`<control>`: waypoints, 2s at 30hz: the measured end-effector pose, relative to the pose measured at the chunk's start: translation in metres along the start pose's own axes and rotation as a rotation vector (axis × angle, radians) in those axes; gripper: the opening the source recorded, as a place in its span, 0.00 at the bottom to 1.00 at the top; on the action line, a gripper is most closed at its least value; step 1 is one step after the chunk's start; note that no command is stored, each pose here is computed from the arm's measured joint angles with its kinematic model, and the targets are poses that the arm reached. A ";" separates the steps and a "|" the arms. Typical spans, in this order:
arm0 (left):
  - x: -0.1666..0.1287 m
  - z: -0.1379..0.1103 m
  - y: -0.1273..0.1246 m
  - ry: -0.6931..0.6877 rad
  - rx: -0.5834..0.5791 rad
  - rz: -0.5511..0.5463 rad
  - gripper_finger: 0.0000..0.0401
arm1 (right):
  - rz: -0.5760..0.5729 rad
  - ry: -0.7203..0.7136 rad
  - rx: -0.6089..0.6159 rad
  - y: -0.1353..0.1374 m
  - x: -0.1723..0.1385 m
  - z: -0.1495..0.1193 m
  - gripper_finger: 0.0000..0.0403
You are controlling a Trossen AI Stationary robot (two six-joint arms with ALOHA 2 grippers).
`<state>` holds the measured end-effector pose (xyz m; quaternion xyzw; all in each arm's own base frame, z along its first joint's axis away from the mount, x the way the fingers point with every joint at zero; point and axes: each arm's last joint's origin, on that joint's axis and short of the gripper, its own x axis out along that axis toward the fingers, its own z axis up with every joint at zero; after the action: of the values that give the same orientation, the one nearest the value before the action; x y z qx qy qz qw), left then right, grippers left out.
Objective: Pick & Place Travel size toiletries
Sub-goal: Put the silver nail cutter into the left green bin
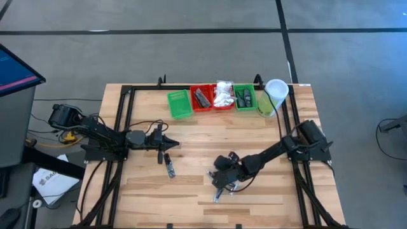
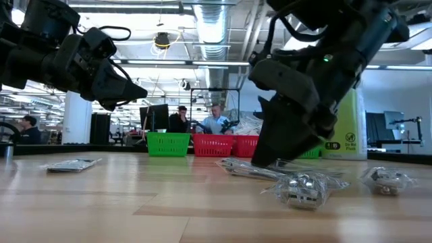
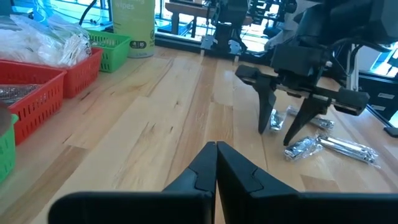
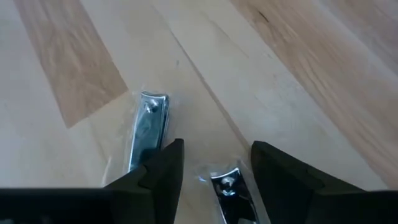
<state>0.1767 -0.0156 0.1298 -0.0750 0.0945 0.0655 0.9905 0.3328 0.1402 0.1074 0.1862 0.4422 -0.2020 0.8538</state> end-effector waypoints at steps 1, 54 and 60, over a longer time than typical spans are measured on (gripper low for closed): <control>0.000 0.000 0.000 0.000 0.000 0.000 0.00 | -0.009 0.011 -0.008 0.000 -0.001 0.001 0.43; 0.000 0.000 0.000 -0.002 0.000 0.000 0.00 | -0.096 -0.119 -0.257 -0.055 -0.041 0.105 0.12; 0.000 0.000 0.000 -0.005 -0.001 0.000 0.00 | -0.037 -0.212 -0.228 -0.085 -0.030 0.144 0.12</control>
<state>0.1768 -0.0156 0.1303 -0.0754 0.0922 0.0657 0.9907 0.3717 0.0022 0.1978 0.0574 0.3728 -0.1847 0.9075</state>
